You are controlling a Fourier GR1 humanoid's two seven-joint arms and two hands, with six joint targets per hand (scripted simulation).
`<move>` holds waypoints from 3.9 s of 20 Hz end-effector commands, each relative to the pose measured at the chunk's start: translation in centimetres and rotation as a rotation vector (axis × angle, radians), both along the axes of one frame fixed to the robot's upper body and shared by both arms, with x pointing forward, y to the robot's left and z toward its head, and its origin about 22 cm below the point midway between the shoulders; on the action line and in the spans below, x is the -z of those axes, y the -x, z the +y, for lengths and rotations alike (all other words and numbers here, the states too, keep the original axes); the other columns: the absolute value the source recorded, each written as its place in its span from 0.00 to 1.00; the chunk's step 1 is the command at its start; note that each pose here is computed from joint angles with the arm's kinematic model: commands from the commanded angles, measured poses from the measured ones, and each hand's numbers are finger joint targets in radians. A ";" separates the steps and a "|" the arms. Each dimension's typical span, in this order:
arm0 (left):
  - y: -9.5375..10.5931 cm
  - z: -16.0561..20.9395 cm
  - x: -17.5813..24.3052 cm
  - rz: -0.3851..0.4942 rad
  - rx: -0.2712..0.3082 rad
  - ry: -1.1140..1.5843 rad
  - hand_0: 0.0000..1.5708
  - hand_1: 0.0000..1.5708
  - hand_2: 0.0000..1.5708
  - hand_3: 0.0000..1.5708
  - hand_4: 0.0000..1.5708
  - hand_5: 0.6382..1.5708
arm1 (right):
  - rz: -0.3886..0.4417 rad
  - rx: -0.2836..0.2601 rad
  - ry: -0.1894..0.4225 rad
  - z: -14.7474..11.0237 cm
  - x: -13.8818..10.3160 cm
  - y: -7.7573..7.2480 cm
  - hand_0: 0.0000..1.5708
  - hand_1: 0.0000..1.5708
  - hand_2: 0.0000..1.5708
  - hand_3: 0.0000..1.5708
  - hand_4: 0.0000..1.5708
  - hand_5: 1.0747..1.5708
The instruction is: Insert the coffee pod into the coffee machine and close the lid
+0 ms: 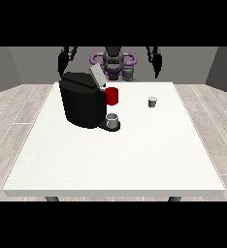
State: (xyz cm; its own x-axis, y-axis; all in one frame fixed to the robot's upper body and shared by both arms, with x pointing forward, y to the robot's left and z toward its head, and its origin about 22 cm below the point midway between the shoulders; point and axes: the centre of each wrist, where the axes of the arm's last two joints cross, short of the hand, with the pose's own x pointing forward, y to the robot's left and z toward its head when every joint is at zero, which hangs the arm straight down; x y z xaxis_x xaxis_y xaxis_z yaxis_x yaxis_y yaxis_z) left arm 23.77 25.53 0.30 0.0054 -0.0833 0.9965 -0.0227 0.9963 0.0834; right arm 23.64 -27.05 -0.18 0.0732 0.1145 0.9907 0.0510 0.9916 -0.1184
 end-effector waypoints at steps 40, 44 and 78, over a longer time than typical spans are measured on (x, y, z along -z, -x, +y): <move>-10.8 6.4 -1.3 0.060 0.213 -0.936 0.60 0.60 0.61 0.44 0.05 1.00 | -0.101 -0.023 0.060 5.5 -1.4 -6.0 0.00 0.00 0.00 0.00 0.00 1.00; -10.7 6.7 -0.4 -0.052 0.250 -1.033 0.68 0.68 0.72 0.59 0.30 1.00 | -0.103 -0.028 0.092 6.0 -1.7 -6.6 0.00 0.00 0.00 0.00 0.00 1.00; -16.2 0.5 -4.7 0.065 0.563 -1.012 0.89 0.89 0.89 0.85 0.34 1.00 | 0.080 0.031 0.171 5.4 6.1 -4.4 0.00 0.00 0.00 0.00 0.00 1.00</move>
